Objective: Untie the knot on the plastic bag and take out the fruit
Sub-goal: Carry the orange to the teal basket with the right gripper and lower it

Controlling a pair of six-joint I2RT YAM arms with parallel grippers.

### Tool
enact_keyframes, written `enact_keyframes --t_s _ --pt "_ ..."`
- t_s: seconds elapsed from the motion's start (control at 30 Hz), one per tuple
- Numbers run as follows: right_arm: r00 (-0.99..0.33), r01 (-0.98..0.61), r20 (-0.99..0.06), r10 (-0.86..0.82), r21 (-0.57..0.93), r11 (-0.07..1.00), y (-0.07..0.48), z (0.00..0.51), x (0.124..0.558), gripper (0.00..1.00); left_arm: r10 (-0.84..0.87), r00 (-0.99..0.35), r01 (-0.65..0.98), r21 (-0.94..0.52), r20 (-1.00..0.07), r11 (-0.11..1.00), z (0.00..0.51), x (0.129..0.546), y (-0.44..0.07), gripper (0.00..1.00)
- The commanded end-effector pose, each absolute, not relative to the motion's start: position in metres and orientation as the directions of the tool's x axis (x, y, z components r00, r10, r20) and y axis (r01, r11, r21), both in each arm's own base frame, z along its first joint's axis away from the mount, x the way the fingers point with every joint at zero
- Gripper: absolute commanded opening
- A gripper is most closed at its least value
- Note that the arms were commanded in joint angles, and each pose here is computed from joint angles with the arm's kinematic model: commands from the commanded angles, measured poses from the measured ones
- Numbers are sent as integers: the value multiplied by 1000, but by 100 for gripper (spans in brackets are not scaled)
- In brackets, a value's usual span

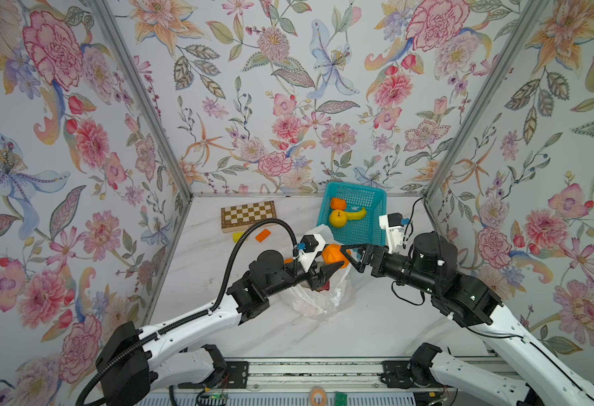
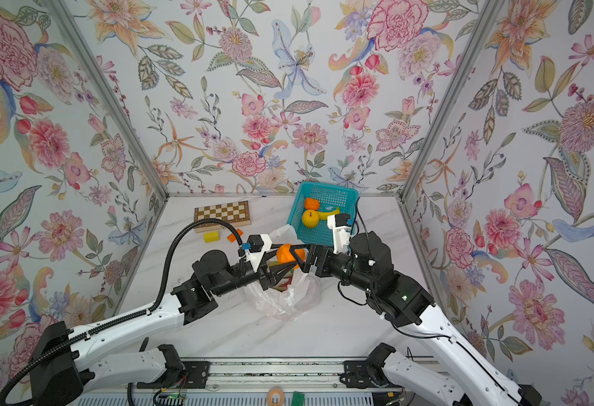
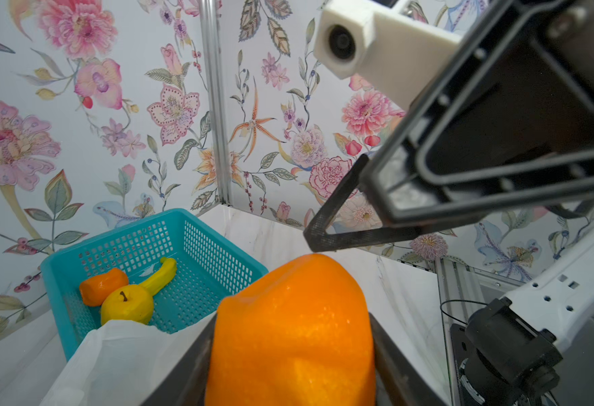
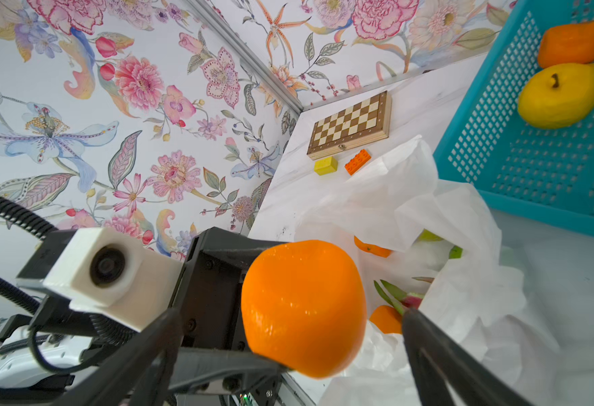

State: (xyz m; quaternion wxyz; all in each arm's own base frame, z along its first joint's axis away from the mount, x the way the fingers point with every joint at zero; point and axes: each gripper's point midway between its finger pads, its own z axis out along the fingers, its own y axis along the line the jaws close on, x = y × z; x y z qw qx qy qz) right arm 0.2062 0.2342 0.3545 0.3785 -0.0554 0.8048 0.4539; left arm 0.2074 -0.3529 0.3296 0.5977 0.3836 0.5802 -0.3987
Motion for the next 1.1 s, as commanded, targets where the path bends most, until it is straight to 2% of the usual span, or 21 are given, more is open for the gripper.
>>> enact_keyframes --t_s 0.0,0.13,0.33,0.47,0.53,0.57,0.67,0.77,0.87,1.07 --pt "-723 -456 -649 237 706 542 240 362 201 99 -95 156 937 117 -983 328 368 191 -360 55" --pt "-724 -458 -649 236 707 539 241 359 201 97 -95 181 941 144 -979 307 374 186 -367 55" --pt "-735 -479 -644 213 715 509 248 357 197 65 -73 183 944 155 -980 292 373 186 -374 55" --pt "-734 -473 -637 235 729 495 248 359 198 55 -56 184 942 160 -981 296 373 187 -378 56" --pt "-731 -470 -634 251 735 489 247 361 199 51 -45 180 936 157 -983 316 372 190 -379 62" --pt "-725 -469 -637 261 734 490 246 362 200 49 -39 177 931 154 -984 332 370 194 -378 70" --pt "-696 -467 -656 292 723 509 238 367 204 48 -33 156 910 131 -987 393 369 203 -373 87" --pt "-661 -460 -674 330 712 531 228 374 210 48 -33 121 882 92 -992 461 368 212 -364 95" --pt "-622 -455 -695 361 696 556 218 383 221 47 -40 94 854 60 -995 516 367 217 -350 99" --pt "-572 -419 -705 418 690 591 196 399 259 45 -63 12 831 -26 -998 556 359 214 -329 99"
